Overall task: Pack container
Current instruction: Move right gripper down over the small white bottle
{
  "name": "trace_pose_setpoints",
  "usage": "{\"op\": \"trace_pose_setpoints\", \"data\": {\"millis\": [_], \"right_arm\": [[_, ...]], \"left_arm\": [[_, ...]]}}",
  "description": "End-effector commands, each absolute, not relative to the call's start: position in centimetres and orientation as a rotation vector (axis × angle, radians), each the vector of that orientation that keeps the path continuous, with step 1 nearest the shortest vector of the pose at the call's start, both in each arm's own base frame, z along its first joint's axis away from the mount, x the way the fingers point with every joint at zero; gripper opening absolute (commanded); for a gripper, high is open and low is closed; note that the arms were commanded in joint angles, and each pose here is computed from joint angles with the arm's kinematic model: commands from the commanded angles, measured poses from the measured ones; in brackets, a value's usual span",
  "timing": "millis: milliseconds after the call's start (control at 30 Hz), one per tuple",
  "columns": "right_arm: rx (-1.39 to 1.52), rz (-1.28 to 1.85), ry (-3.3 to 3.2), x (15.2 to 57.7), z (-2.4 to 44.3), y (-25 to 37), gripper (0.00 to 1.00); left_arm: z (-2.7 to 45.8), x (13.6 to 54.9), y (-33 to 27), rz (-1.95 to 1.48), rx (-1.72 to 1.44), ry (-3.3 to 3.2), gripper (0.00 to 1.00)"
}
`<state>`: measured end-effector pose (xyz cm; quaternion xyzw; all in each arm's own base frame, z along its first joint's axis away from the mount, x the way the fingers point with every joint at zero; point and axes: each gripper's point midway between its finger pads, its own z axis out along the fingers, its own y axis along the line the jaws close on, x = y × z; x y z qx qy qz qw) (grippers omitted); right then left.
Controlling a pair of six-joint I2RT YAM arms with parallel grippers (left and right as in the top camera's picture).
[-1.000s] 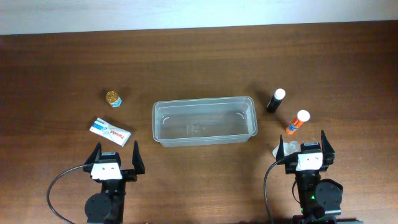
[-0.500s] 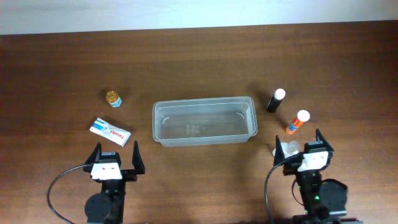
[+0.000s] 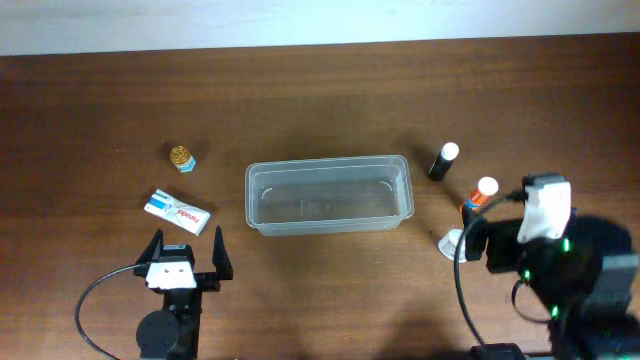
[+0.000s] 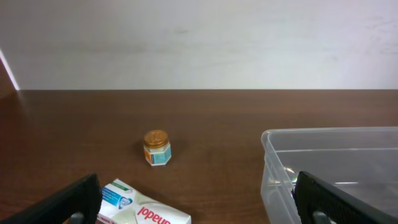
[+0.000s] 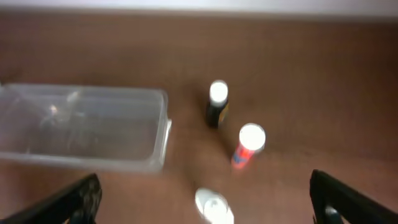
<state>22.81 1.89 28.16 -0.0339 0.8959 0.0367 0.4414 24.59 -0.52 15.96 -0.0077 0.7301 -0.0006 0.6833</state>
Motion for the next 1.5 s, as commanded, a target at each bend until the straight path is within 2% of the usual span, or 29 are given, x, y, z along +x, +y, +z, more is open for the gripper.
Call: {"op": "trace_pose_setpoints", "data": {"millis": [0,200,367,533,667,967,1467], "right_arm": [[-0.083,0.129,2.330,23.5,28.2,2.4,0.98],[-0.080,0.317,2.540,23.6,24.6,4.6,0.98],[-0.089,0.393,2.611,23.2,23.5,5.5,0.98],[-0.031,0.403,2.719,20.9,22.4,5.3,0.98],[0.177,0.303,2.804,19.5,21.3,3.7,0.98],[0.273,0.014,2.769,20.6,21.1,0.1,0.98],[0.200,-0.090,2.939,23.2,16.3,-0.6,0.98]], "left_arm": [[15.8,24.6,-0.4,0.017,-0.005,1.644,0.99],[15.8,24.6,-0.4,0.017,-0.005,1.644,0.99],[15.8,24.6,-0.4,0.017,-0.005,1.644,0.99],[15.8,24.6,-0.4,0.017,-0.005,1.644,0.99],[15.8,24.6,-0.4,0.017,-0.005,1.644,0.99],[15.8,24.6,-0.4,0.017,-0.005,1.644,0.99],[15.8,24.6,-0.4,0.017,-0.005,1.644,0.99]]}}
